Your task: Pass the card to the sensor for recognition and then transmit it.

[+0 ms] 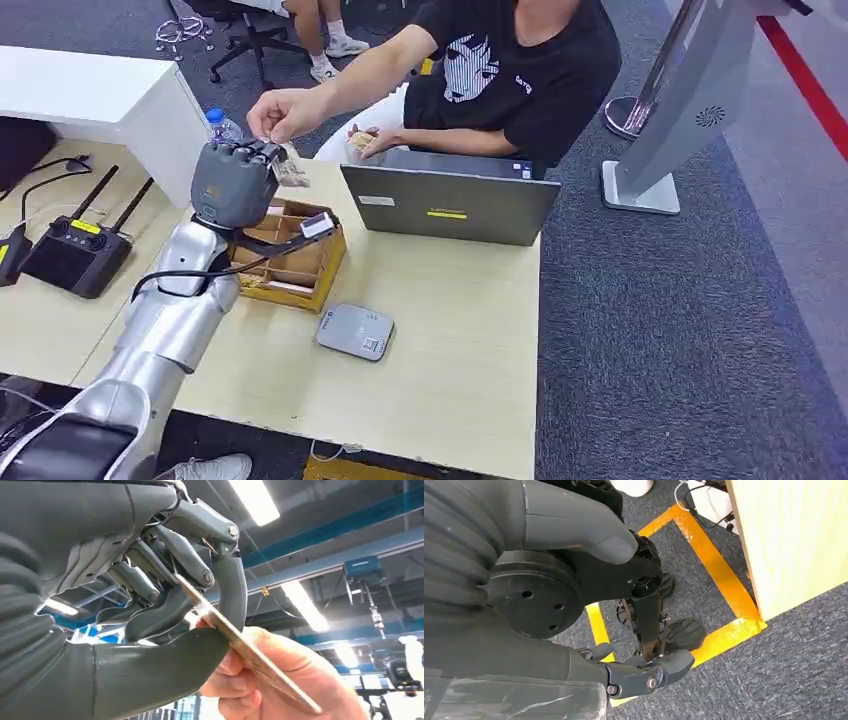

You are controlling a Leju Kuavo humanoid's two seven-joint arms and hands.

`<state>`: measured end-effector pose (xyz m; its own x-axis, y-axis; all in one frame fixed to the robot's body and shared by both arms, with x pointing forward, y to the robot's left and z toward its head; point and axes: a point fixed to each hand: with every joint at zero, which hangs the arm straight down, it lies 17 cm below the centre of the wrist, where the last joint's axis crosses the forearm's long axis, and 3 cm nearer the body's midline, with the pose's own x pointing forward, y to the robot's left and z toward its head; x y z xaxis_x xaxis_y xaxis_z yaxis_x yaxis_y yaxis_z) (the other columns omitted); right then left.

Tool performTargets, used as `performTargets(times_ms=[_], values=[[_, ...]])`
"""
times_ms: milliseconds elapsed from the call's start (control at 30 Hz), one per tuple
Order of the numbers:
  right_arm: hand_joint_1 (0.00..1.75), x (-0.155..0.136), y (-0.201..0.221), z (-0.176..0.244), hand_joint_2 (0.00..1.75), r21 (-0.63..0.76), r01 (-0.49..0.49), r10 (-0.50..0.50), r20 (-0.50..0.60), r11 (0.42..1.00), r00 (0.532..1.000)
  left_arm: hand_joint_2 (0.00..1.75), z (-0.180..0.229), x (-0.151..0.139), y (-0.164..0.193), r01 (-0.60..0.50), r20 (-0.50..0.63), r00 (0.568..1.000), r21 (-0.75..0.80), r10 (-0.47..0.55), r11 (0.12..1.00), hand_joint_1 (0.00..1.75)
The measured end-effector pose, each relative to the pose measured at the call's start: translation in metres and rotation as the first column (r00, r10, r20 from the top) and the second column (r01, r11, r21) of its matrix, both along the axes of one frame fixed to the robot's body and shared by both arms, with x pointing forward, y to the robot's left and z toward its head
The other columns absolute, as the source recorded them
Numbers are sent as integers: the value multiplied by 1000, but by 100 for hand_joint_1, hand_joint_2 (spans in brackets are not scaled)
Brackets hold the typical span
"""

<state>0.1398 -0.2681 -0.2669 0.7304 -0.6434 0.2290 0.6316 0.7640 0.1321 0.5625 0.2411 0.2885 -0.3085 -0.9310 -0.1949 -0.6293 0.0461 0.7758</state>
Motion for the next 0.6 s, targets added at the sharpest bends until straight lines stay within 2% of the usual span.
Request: performTargets(times_ms=[100,133,167,200,367,600], values=[[0,0,0,0,175,0,-3,3,-1,1000,1000,175,-1,2,10,-13,-7,1000,-12,13,1000,175],[0,0,0,0,175,0,-3,3,-1,1000,1000,175,-1,2,12,-14,-10,1000,-12,14,1000,150],[0,0,0,0,175,0,-3,3,-1,1000,1000,175,-2,3,13,-14,-13,1000,-13,14,1000,14],[0,0,0,0,175,0,-4,4,-1,1000,1000,175,-3,2,14,-14,-14,1000,-13,14,1000,0],[0,-1,0,0,175,-1,0,0,0,1000,1000,175,-15,-2,16,-5,-35,999,-24,4,1000,0],[0,-3,-2,0,175,-3,31,-31,16,1000,999,175,-69,-32,8,47,-144,988,-84,-59,995,0]])
